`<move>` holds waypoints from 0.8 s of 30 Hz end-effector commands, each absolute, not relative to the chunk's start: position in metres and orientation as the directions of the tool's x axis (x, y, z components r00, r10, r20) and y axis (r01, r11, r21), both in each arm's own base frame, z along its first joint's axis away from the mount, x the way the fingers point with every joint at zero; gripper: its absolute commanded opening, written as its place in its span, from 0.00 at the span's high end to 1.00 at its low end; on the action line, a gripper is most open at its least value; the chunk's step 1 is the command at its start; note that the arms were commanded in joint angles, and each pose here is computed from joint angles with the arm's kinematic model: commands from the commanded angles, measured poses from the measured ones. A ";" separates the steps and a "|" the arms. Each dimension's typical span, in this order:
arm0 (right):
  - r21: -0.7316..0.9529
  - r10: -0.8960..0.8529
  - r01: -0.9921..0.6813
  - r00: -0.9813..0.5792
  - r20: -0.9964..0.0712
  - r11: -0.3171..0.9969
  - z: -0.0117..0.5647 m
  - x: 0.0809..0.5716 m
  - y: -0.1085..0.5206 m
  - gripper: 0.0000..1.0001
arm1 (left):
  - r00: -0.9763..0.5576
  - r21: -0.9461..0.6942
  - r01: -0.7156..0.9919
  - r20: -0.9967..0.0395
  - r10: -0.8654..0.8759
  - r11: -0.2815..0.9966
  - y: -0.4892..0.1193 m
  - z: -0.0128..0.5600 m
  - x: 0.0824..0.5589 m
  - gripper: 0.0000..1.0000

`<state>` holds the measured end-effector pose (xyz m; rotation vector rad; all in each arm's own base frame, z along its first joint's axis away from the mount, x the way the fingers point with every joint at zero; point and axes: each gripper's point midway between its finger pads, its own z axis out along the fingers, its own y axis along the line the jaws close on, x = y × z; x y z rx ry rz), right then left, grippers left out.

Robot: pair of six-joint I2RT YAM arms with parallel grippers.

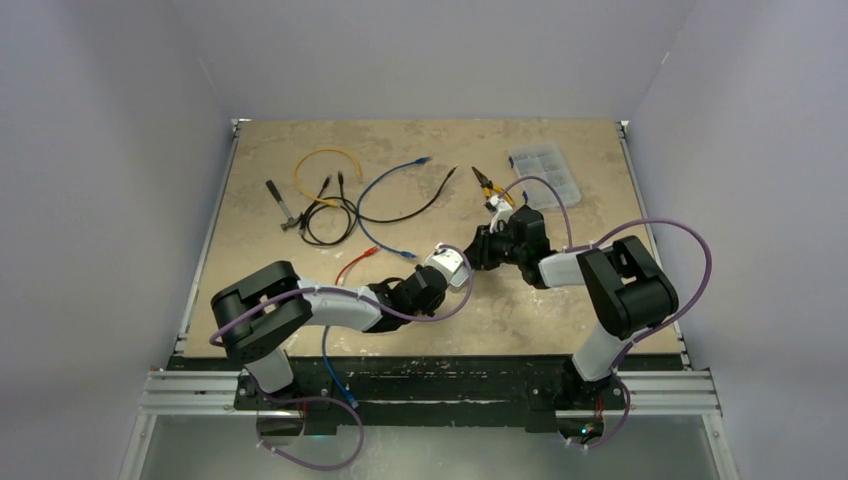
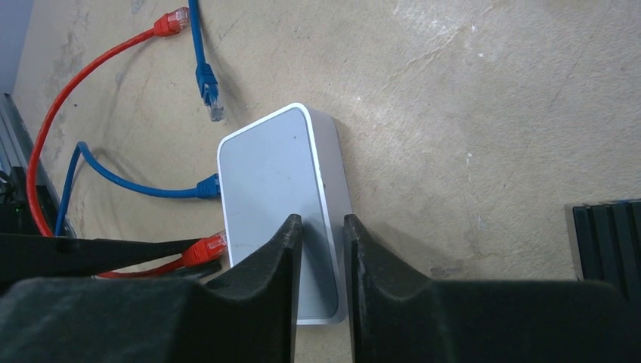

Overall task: Insert the plug into the switch port
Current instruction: Insert the connector into the switch port.

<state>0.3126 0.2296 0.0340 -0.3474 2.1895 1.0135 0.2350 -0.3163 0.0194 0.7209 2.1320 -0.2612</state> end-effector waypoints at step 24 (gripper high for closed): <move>0.594 -0.008 -0.481 -0.782 -0.624 0.645 0.012 0.304 0.237 0.89 | -0.514 0.063 0.521 -0.773 0.372 0.851 -0.283 0.012 0.236 1.00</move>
